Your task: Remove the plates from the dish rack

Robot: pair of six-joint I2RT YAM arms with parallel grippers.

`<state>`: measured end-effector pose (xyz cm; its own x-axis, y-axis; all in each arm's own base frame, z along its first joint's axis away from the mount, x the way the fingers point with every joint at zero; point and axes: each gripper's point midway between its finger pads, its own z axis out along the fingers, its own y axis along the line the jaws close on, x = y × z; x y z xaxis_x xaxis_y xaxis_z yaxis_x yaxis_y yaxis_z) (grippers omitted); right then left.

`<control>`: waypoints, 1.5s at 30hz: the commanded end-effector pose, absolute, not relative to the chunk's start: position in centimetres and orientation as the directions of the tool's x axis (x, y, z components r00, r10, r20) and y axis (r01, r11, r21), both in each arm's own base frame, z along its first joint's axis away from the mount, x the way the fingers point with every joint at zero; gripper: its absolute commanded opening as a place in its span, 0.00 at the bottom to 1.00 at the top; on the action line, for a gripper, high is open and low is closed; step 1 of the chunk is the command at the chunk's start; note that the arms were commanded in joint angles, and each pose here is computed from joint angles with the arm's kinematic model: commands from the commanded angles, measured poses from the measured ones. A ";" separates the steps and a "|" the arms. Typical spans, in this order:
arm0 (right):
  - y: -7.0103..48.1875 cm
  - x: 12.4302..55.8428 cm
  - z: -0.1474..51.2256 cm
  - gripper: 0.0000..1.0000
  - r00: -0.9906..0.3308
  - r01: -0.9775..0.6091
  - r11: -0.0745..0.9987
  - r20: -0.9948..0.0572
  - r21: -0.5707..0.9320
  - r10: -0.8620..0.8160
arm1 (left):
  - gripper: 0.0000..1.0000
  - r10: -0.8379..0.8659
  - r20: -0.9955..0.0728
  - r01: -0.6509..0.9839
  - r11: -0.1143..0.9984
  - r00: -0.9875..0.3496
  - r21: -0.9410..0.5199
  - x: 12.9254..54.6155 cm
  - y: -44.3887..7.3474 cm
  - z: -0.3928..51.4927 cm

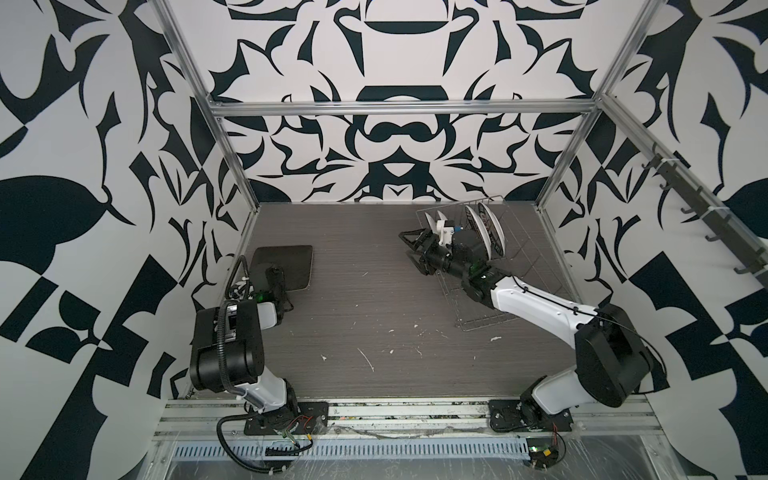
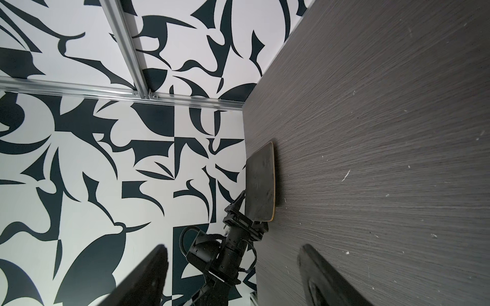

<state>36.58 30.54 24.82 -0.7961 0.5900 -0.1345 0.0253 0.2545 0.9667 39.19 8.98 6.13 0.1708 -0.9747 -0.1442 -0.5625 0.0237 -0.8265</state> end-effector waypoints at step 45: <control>20.1 29.7 30.4 0.82 -0.628 -0.142 0.679 -0.596 0.720 0.501 | 0.99 -0.957 -0.286 -0.601 0.258 -0.051 -0.756 32.2 6.7 11.3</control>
<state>30.27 22.77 28.09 -0.7014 0.5717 -0.4257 -0.0802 0.5301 0.8441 33.26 7.49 11.66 0.0126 -0.9641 -0.2652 -0.6026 0.2044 -0.7714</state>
